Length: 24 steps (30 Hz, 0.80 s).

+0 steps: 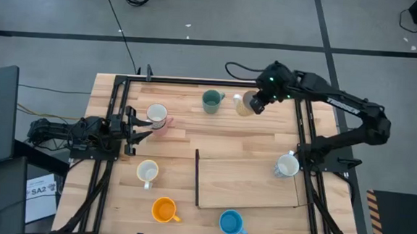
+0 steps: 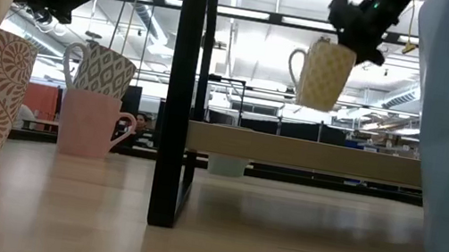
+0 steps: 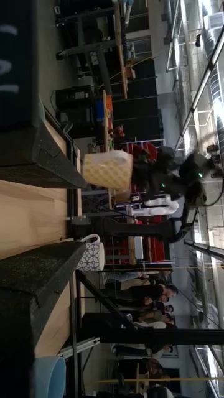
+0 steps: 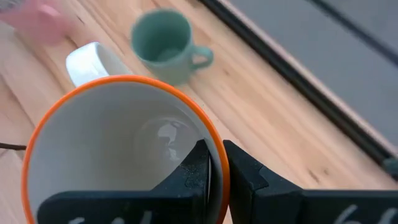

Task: Place coffee mugs
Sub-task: Put the yellow patterned mug on the shelf

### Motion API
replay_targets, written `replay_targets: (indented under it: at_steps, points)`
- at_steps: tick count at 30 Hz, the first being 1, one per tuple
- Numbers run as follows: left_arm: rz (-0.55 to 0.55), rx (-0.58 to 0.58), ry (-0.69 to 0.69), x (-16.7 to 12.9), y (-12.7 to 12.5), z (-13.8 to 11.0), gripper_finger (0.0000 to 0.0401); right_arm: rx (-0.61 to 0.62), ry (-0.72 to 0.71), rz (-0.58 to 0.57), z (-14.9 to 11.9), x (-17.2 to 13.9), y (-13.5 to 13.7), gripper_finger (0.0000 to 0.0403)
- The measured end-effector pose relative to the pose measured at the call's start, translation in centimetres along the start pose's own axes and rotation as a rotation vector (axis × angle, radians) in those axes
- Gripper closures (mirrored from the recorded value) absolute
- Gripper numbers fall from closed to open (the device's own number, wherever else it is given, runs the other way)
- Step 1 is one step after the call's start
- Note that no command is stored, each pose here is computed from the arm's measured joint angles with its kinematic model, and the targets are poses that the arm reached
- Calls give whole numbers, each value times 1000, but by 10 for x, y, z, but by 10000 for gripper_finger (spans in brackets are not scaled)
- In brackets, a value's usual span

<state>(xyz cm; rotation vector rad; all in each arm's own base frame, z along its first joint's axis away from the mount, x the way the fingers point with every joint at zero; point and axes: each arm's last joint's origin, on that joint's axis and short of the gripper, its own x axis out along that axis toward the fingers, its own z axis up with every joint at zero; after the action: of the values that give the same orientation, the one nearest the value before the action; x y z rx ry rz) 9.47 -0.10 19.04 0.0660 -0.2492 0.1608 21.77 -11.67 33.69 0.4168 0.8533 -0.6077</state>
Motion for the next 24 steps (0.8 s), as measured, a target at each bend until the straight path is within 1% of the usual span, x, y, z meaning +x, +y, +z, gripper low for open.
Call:
replay_targets:
  at_steps: [4, 9, 14, 16, 20, 24]
  points:
    - [0, 0, 0, 0, 0, 0, 246, 45, 82, -6, 5, 26, -9, 364]
    - [0, 0, 0, 0, 0, 0, 246, 162, 185, -20, 8, 59, -21, 364]
    - [0, 0, 0, 0, 0, 0, 246, 213, 274, -26, 6, 85, -28, 364]
    - [0, 0, 0, 0, 0, 0, 246, 235, 311, -37, 4, 91, -30, 364]
    - [0, 0, 0, 0, 0, 0, 246, 239, 376, -79, -1, 98, -31, 365]
    - [0, 0, 1, 0, 0, 0, 246, 247, 375, -117, -2, 98, -31, 365]
